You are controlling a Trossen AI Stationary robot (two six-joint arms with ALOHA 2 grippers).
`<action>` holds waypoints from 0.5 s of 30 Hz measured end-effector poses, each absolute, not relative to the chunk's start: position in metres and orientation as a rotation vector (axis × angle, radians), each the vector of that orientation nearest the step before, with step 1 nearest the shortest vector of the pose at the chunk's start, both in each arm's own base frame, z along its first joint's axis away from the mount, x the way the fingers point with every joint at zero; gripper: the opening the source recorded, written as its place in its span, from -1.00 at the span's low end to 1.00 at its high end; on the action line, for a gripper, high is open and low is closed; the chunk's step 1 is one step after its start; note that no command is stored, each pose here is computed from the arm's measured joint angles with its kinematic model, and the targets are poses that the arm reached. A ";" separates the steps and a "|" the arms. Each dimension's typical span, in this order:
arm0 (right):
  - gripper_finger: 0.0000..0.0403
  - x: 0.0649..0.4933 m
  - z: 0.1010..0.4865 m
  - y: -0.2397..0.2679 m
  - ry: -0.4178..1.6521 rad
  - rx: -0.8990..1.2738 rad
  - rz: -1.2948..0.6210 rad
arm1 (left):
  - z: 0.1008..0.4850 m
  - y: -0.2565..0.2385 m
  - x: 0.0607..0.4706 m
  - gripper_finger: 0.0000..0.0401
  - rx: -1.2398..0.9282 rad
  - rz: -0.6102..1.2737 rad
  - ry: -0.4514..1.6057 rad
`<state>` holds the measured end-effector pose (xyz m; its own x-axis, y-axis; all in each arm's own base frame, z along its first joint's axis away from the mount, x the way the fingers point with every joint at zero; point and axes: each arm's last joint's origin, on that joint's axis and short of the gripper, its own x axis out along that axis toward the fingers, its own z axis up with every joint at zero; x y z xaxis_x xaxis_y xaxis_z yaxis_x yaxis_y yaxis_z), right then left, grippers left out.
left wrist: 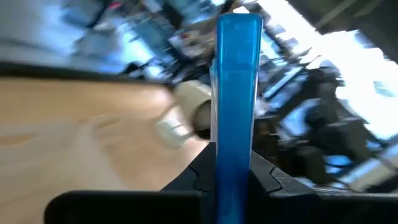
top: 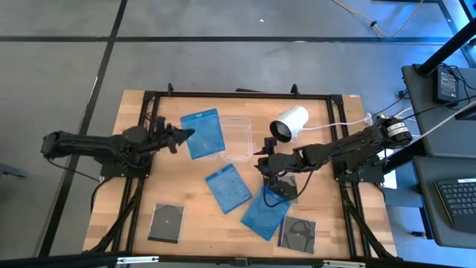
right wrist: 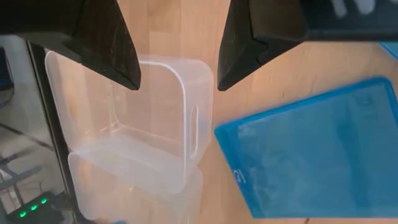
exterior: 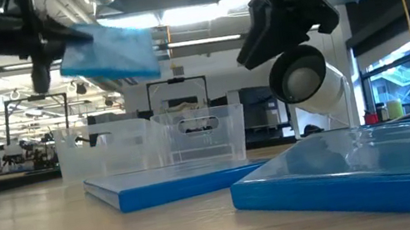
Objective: Pick & place jewel cases by type
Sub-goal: Put the top left blue cd case into the left transparent bin
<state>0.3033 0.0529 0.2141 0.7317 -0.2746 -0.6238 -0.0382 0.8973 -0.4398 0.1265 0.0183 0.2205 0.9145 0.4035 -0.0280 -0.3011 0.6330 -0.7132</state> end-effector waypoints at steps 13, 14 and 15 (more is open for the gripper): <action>0.08 0.303 0.214 0.053 0.745 -0.448 -0.135 | 0.243 0.038 0.104 -0.86 -0.962 0.695 0.139; 0.08 0.303 0.214 0.053 0.744 -0.447 -0.135 | 0.242 0.039 0.105 -0.86 -0.977 0.694 0.149; 0.08 0.303 0.214 0.053 0.744 -0.447 -0.135 | 0.242 0.040 0.105 -0.86 -0.992 0.684 0.161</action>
